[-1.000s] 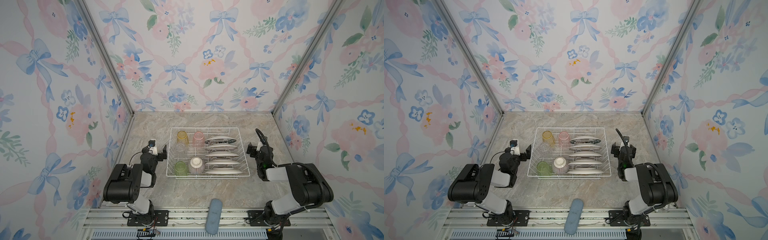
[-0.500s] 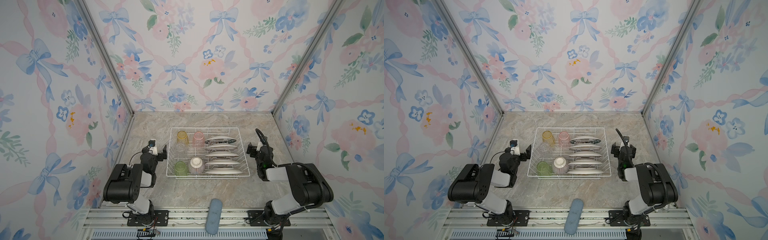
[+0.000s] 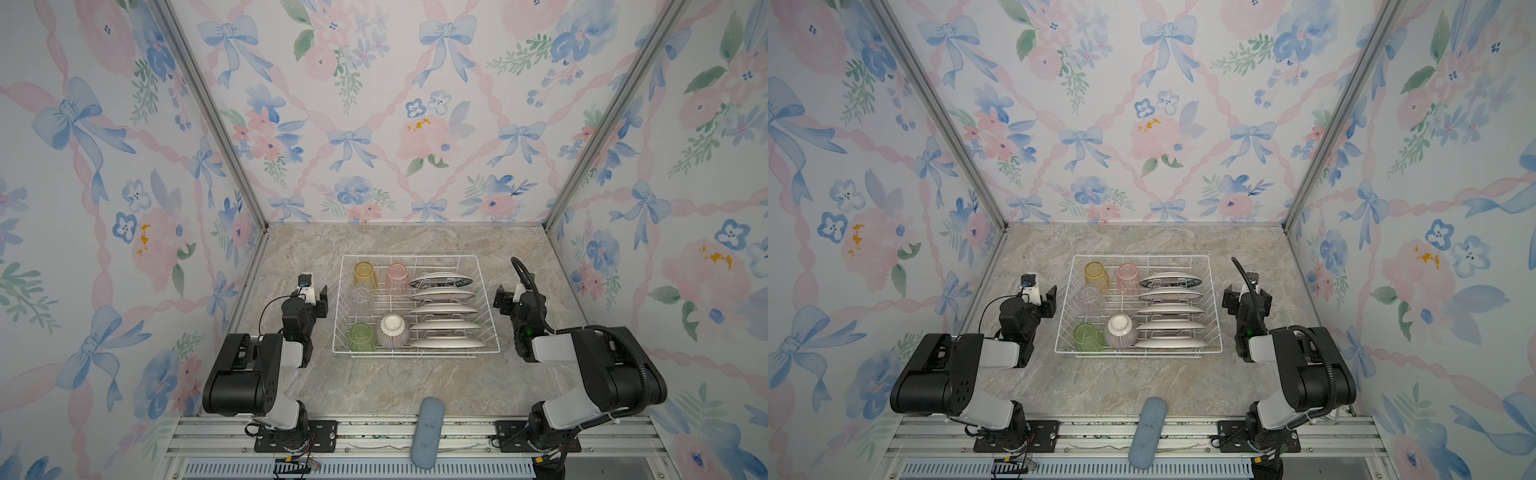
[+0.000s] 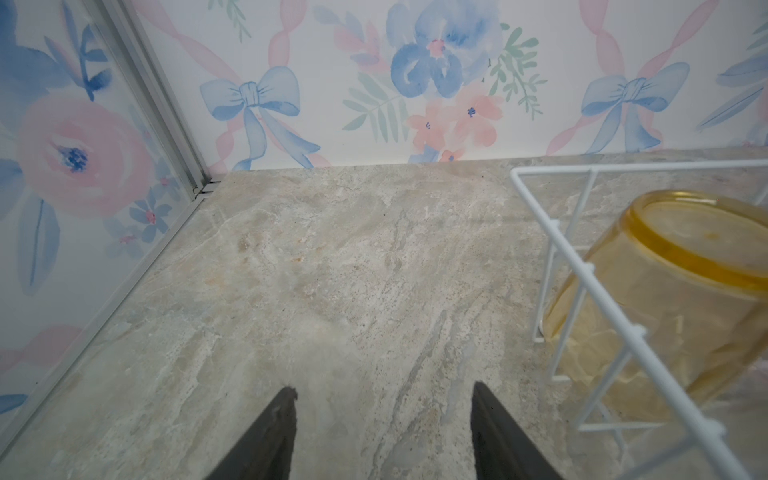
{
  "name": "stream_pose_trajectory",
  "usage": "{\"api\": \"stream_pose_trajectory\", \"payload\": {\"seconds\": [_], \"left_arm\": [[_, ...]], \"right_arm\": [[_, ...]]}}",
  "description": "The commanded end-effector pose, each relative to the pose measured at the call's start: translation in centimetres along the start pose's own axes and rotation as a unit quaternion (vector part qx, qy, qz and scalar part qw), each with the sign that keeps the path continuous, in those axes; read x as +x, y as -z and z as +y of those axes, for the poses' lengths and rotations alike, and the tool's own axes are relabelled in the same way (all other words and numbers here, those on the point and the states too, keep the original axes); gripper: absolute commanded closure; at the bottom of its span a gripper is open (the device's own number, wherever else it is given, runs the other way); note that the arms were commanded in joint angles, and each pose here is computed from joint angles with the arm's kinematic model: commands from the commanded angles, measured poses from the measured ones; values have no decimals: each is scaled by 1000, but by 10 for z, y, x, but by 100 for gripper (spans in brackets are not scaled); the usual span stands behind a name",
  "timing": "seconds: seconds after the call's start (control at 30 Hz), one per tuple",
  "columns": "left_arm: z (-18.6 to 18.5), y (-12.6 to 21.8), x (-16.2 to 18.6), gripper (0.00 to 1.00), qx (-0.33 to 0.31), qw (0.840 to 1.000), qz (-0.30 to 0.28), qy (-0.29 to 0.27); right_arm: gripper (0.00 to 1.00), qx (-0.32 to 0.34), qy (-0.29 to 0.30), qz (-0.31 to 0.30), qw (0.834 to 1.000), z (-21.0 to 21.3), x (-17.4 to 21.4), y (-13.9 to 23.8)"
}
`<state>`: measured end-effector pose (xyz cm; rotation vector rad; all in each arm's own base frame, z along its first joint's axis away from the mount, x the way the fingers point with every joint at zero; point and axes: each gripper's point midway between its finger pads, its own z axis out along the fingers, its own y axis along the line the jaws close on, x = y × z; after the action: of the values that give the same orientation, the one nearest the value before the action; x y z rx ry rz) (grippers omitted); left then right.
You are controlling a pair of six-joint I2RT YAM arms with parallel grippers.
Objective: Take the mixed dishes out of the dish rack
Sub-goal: 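Reach the left gripper to the green-rimmed plate while the right arm rises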
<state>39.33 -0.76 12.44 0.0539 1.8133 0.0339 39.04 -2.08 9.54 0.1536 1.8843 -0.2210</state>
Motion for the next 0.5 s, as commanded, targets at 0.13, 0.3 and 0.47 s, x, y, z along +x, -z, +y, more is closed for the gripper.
{"api": "stream_pose_trajectory", "payload": {"seconds": [0.13,0.3,0.47], "left_arm": [[-81,15,-87,46,73,997,25,0],[-167,45,-161,48,166,984,12,-60],[-216,80,-215,48,249,964,-6,-97]], "right_arm": [[17,2,-14,-3,1000,-3,-9,-1],[29,-7,-16,20,1000,-6,-34,4],[33,-60,-42,65,995,1,-96,44]]}}
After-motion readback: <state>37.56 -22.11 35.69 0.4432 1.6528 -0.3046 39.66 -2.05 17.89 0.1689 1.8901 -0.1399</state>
